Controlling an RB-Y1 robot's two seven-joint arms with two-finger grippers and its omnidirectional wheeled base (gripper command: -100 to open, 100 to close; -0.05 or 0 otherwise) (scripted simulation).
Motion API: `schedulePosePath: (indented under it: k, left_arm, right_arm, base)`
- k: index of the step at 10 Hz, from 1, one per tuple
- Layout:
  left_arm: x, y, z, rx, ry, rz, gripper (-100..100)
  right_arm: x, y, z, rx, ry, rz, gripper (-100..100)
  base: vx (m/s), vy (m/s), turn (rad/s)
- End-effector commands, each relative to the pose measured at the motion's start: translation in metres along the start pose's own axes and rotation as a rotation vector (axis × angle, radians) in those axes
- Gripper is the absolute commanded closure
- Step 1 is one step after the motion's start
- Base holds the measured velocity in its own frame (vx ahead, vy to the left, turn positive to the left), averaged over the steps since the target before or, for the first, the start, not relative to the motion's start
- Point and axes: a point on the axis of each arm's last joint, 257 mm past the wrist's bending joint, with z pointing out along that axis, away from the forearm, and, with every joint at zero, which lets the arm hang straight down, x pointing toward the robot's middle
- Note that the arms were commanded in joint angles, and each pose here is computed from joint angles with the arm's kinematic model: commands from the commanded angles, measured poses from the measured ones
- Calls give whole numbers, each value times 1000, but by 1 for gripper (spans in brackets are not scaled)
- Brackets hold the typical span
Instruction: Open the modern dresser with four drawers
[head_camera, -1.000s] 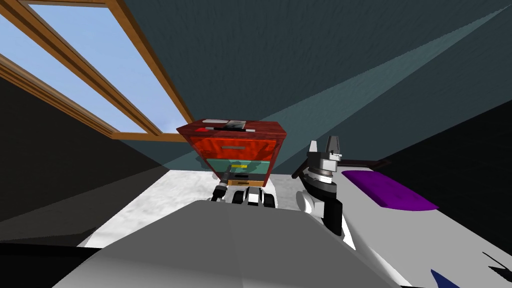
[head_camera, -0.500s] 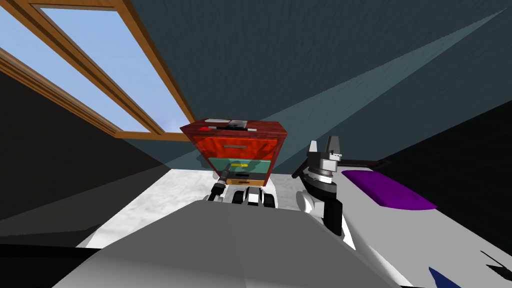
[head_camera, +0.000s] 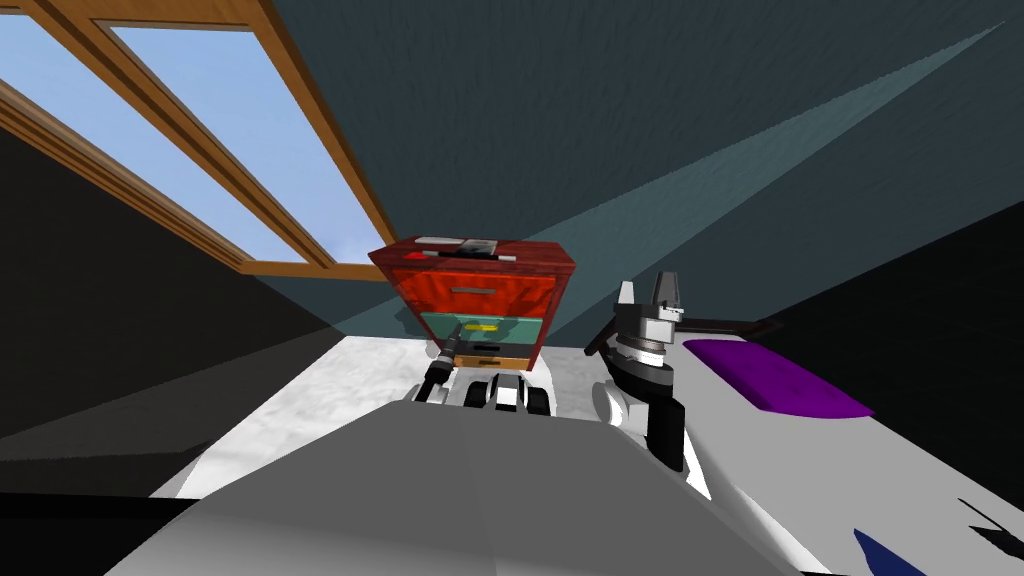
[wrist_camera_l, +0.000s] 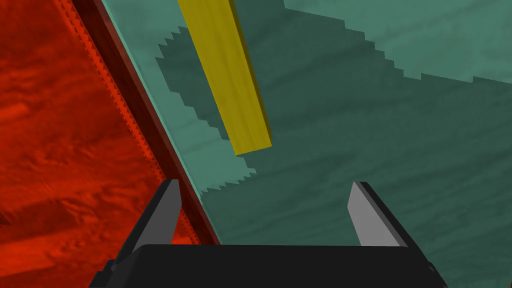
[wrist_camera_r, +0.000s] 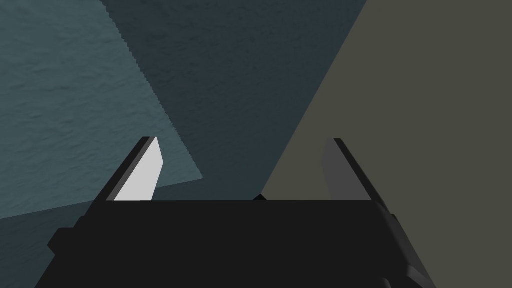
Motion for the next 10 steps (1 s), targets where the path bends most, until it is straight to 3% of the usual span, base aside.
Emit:
schedulePosePath:
  k: [1, 3, 4, 7, 8, 10]
  left_arm:
    - [16, -6, 6, -9, -12, -54, -100]
    - [29, -10, 8, -11, -21, -94, -100]
    - [24, -8, 7, -11, -18, -81, -100]
    - [-37, 21, 2, -48, -86, -76, -100]
    - [-39, 22, 2, -48, -90, -75, -100]
    - [-84, 37, -3, -67, -143, -73, -100]
  right_arm:
    - [0, 0, 0, 0, 0, 0, 0]
    - [0, 0, 0, 0, 0, 0, 0]
    - [0, 0, 0, 0, 0, 0, 0]
    - [0, 0, 0, 0, 0, 0, 0]
    - [0, 0, 0, 0, 0, 0, 0]
    - [0, 0, 0, 0, 0, 0, 0]
  base:
    - [-18, 7, 2]
    - [-4, 1, 1]
    - [0, 0, 0]
    - [-44, -71, -280]
    - [-39, -75, -55]
    - [-41, -89, -245]
